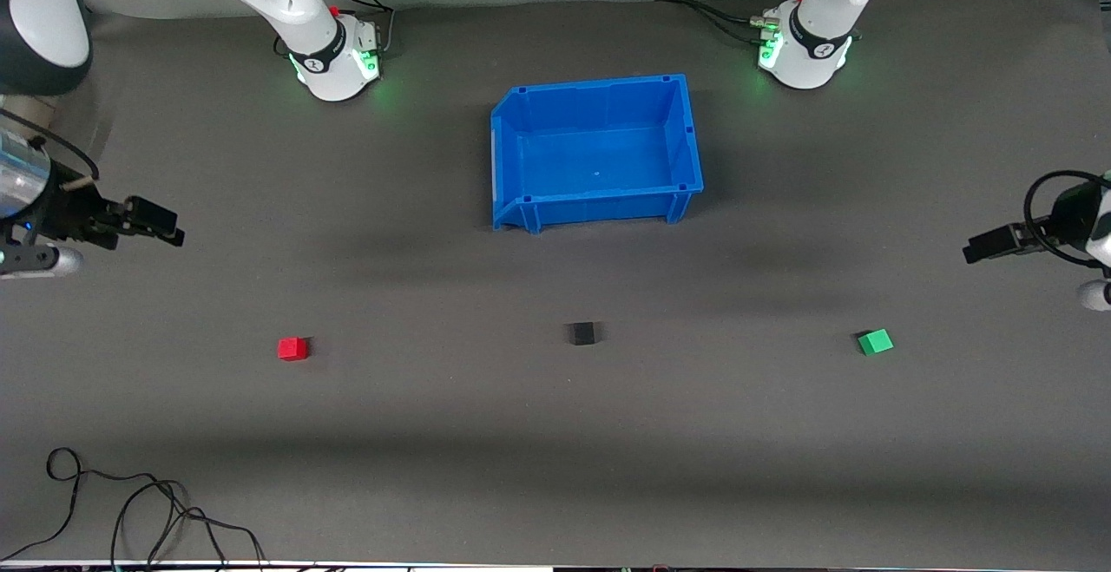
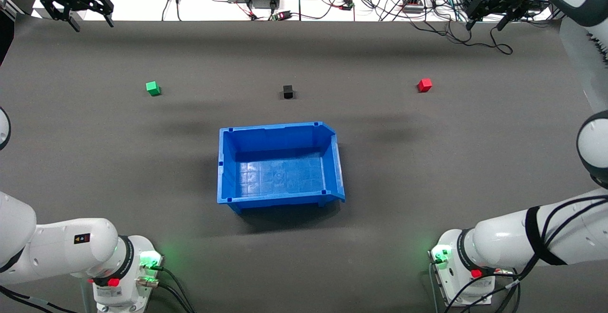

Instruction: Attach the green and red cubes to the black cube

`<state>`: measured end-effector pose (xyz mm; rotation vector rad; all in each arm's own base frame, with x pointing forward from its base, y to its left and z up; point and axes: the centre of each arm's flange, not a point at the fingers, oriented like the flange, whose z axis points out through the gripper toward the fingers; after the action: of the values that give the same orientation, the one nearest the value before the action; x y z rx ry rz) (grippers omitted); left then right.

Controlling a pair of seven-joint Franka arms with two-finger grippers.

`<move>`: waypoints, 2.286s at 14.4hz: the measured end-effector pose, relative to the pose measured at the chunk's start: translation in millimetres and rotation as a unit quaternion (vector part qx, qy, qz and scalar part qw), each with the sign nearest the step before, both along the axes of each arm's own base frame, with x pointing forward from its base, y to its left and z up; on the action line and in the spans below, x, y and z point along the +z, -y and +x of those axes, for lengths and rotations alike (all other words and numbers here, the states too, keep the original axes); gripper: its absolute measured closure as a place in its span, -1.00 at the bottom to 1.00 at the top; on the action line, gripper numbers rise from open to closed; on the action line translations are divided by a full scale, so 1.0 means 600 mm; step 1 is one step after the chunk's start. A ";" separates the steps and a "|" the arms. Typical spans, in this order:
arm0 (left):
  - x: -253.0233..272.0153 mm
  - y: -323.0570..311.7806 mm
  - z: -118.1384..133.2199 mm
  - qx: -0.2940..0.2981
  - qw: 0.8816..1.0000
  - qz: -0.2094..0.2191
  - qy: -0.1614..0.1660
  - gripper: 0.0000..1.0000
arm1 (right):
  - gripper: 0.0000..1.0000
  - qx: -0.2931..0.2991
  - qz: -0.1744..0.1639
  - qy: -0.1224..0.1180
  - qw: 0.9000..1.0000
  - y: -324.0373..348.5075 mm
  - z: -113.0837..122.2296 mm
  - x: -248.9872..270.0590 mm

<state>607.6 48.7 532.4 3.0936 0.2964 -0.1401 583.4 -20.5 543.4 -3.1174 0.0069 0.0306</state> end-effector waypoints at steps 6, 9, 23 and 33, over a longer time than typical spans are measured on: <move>-0.097 -0.025 0.025 0.113 0.993 0.006 -0.027 -0.99 | -1.00 -0.001 -0.005 -0.026 1.000 0.000 0.082 -0.187; -0.179 -0.033 0.039 0.173 0.984 0.015 -0.023 -1.00 | -1.00 -0.002 -0.009 -0.032 0.999 0.001 0.114 -0.292; -0.522 -0.073 0.055 0.668 0.743 0.045 -0.016 -0.99 | -1.00 -0.015 0.001 -0.019 1.000 -0.043 0.154 -0.545; -0.563 -0.024 0.060 0.687 0.724 0.055 -0.027 -0.59 | -1.00 0.004 -0.024 -0.025 0.999 -0.032 0.148 -0.588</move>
<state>643.6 63.2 194.8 2.0734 2.3952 -0.1370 672.2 -1.0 190.7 -3.1644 -0.0039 0.1108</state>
